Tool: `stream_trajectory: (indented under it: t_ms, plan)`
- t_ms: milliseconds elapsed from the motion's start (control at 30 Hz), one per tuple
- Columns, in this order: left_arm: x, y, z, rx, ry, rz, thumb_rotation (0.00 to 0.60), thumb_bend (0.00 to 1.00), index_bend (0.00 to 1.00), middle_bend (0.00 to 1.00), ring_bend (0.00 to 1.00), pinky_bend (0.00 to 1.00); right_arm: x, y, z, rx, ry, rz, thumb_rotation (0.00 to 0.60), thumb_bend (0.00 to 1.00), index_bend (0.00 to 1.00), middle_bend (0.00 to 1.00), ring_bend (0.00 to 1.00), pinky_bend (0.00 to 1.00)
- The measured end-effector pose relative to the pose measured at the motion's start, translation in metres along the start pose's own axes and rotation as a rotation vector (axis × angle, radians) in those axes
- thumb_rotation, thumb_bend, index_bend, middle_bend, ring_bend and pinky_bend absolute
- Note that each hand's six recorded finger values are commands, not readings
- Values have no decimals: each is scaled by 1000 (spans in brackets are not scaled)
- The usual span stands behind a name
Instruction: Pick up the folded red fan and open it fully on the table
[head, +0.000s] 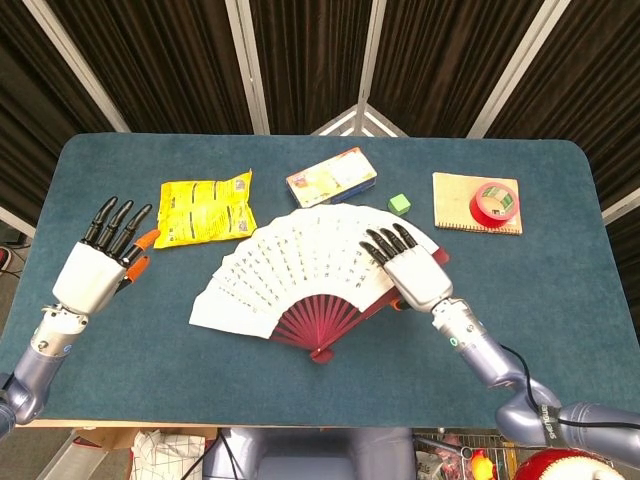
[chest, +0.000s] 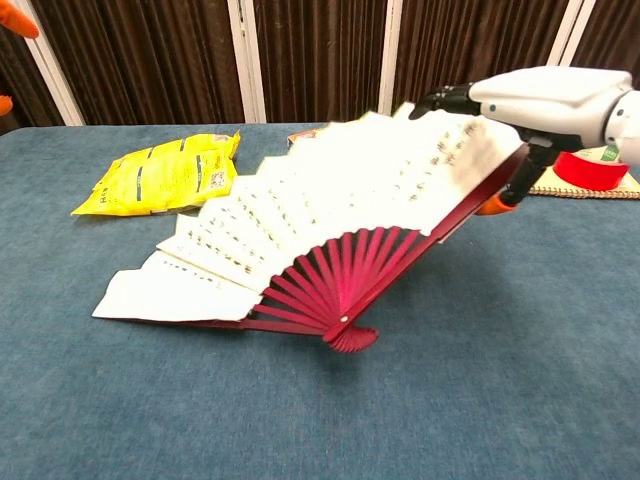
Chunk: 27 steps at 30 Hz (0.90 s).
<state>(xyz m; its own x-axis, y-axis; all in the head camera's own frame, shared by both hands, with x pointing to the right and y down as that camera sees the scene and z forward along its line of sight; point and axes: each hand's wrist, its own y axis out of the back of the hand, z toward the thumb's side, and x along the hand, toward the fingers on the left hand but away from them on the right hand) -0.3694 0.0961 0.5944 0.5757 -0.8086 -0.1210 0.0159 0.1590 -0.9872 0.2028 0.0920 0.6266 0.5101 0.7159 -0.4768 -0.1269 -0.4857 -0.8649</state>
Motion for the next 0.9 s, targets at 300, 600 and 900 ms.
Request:
stream_trajectory:
  t_ms: [300,600,900]
  plan:
    - [-9,4,5,-23,-8,9,600,376,325,16,0,21,7,5,-36,171,-109,48,600,204,96,52,71,46]
    - [-43,15,11,-85,65,-27,600,376,316,11,0,14,18,23,-59,95,-218,6,600,203,104,52,95,46]
    - [-97,42,8,-142,347,-131,600,375,155,0,0,0,81,6,-55,-198,-250,-46,600,203,135,52,96,46]
